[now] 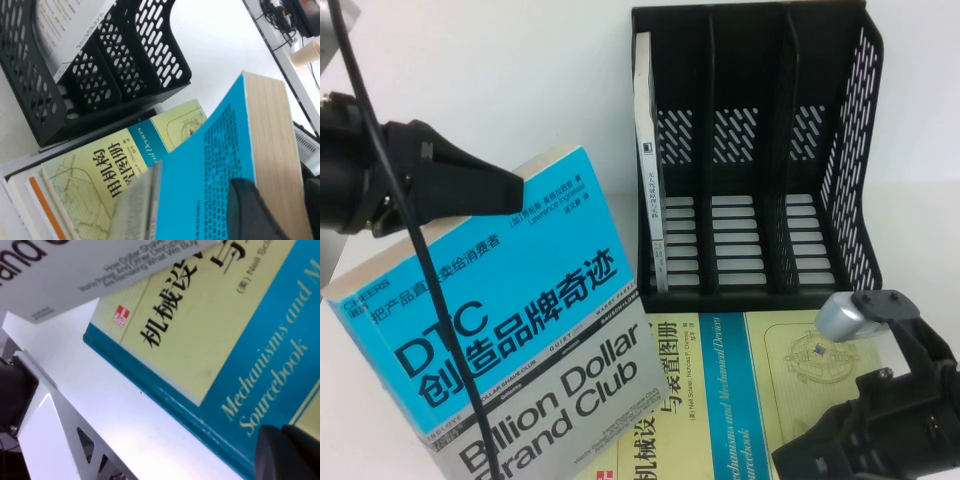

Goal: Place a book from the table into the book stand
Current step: Pick up the book with your left arm, then place the book on the book shelf

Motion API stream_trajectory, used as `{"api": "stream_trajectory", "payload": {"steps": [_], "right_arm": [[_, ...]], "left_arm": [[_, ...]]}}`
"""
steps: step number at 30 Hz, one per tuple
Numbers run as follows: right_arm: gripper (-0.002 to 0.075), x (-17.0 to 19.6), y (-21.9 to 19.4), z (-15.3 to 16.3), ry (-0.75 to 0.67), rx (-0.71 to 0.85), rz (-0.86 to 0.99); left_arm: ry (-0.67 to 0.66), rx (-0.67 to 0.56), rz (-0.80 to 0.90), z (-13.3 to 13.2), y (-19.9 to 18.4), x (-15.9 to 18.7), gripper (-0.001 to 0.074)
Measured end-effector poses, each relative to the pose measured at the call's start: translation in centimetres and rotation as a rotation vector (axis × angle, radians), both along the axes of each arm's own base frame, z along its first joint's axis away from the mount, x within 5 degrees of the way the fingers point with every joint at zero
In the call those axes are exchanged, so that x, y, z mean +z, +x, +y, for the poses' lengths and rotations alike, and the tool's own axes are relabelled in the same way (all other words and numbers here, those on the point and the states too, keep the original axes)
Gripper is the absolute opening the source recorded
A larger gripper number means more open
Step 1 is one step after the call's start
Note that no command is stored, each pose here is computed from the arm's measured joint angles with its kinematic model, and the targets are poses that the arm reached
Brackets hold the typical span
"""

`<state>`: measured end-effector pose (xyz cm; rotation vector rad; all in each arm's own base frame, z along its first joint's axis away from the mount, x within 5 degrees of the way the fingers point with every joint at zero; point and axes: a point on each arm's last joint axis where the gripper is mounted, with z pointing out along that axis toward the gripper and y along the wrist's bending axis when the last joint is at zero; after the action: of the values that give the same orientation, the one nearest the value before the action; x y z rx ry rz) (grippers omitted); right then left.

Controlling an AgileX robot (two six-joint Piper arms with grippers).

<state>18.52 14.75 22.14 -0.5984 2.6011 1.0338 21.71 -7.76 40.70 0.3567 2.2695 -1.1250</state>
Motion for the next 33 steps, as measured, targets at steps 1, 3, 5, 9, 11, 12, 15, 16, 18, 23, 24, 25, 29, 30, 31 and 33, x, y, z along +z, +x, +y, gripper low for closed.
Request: {"api": "stream_trajectory", "payload": {"steps": [1, 3, 5, 9, 11, 12, 15, 16, 18, 23, 24, 25, 29, 30, 31, 33], "right_arm": [[-0.0003, 0.0, 0.0, 0.0, 0.003, 0.001, -0.002], [-0.0003, 0.0, 0.0, 0.0, 0.005, 0.006, -0.008], [-0.0003, 0.0, 0.1, 0.0, 0.003, 0.012, -0.023], [-0.0003, 0.0, 0.3, 0.0, -0.005, 0.003, -0.053], [-0.0003, 0.0, 0.4, 0.0, -0.006, 0.001, -0.058], [-0.0003, 0.0, 0.4, 0.0, -0.006, 0.0, -0.059], [-0.0003, 0.0, 0.4, -0.1, -0.012, 0.0, -0.065], [-0.0003, 0.0, 0.4, -0.1, -0.016, -0.006, -0.063], [-0.0003, -0.1, 0.4, -0.3, -0.033, -0.023, -0.054], [-0.0003, 0.9, -0.3, -1.4, -0.111, -0.061, -0.077], [-0.0003, 1.2, -0.5, -1.8, -0.134, -0.073, -0.088], [-0.0003, 1.5, -0.7, -2.1, -0.151, -0.093, -0.092], [-0.0003, 2.9, -1.8, -3.8, -0.241, -0.159, -0.158], [-0.0003, 3.4, -2.1, -4.2, -0.258, -0.179, -0.176], [-0.0003, 3.7, -2.4, -4.6, -0.269, -0.196, -0.192], [-0.0003, 4.7, -3.0, -5.4, -0.286, -0.241, -0.242]], "left_arm": [[0.007, 0.0, -0.002, 0.0, 0.0, 0.2, 0.0189], [0.013, -0.002, -0.001, 0.0, 0.0, 0.7, 0.0189], [0.015, -0.004, -0.019, 0.0, 0.0, 1.4, 0.0189], [0.004, 0.005, -0.062, -0.1, -0.2, 3.1, 0.0189], [-0.002, 0.011, -0.068, -0.1, -0.2, 3.6, 0.0189], [-0.005, 0.014, -0.067, -0.1, -0.2, 3.7, 0.0189], [-0.008, 0.018, -0.064, -0.1, -0.1, 3.8, 0.0189], [-0.01, 0.02, -0.064, -0.1, 0.0, 3.9, 0.0189], [-0.022, 0.021, -0.058, -0.2, 0.3, 4.1, 0.0189], [-0.046, 0.011, -0.057, -1.8, 2.0, 4.5, 0.0189], [-0.049, 0.008, -0.054, -2.3, 2.2, 4.6, 0.0189], [-0.049, 0.009, -0.054, -2.9, 2.7, 4.7, 0.0189], [-0.042, 0.005, -0.044, -5.0, 4.4, 4.9, 0.0189], [-0.041, -0.002, -0.038, -5.5, 5.0, 4.9, 0.0189], [-0.042, -0.011, -0.041, -6.1, 5.5, 5.1, 0.0189], [-0.045, -0.015, -0.035, -7.2, 6.4, 5.4, 0.0189]]}}
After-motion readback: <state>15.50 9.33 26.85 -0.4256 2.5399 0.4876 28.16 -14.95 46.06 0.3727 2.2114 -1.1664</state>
